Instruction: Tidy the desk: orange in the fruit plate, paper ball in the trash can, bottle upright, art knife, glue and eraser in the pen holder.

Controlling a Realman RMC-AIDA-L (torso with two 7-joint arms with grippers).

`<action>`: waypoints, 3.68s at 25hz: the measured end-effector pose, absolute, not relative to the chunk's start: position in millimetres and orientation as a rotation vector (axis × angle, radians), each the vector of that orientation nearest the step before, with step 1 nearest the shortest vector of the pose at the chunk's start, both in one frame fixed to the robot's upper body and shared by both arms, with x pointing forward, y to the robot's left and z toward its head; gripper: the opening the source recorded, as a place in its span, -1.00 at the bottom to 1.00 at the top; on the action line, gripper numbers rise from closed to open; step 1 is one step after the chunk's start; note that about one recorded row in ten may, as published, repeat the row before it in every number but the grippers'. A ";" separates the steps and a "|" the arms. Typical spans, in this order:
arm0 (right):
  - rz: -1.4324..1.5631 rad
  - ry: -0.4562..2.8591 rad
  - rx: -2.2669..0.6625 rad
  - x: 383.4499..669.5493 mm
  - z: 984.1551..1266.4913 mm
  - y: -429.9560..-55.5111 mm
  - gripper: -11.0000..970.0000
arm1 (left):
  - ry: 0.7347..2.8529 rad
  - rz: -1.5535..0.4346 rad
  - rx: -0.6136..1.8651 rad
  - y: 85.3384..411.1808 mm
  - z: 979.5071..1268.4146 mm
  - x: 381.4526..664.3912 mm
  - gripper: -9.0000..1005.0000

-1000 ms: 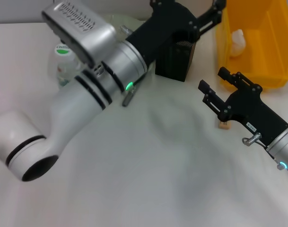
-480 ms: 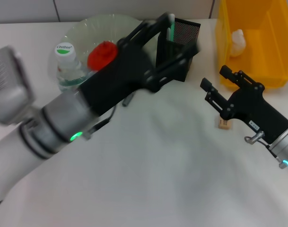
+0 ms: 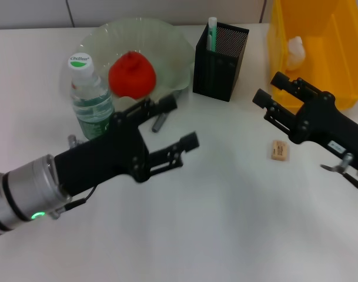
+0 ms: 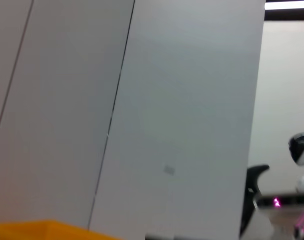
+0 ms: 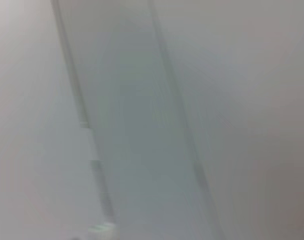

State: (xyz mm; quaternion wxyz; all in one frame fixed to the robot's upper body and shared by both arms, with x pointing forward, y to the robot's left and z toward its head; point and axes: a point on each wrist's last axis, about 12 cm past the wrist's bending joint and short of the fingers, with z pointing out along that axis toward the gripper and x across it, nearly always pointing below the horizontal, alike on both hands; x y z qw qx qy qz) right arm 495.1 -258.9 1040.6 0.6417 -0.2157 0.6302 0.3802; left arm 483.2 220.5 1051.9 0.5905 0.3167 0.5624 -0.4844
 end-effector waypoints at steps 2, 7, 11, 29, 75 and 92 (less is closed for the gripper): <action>0.955 1.426 -0.539 497.5 1052.5 -266.3 0.24 | 1.351 -1.135 0.775 227.6 1048.6 481.4 0.62; 1.085 1.466 -0.681 509.7 1093.1 -295.2 0.24 | 1.410 -1.120 0.820 236.9 1043.5 480.3 0.62; 1.119 1.617 -0.798 526.4 1128.3 -311.9 0.24 | 1.420 -1.105 0.827 237.8 1042.3 481.1 0.62; 0.612 2.226 -1.450 591.0 1201.0 -262.3 0.24 | 1.433 -1.041 0.814 227.2 1035.5 483.4 0.62; 0.233 2.201 -1.735 606.0 1118.3 -211.3 0.22 | 1.439 -1.026 0.774 223.9 1034.7 485.8 0.62; 0.271 2.193 -1.673 609.4 1128.6 -207.7 -0.17 | 1.437 -1.023 0.769 224.1 1035.0 486.3 0.62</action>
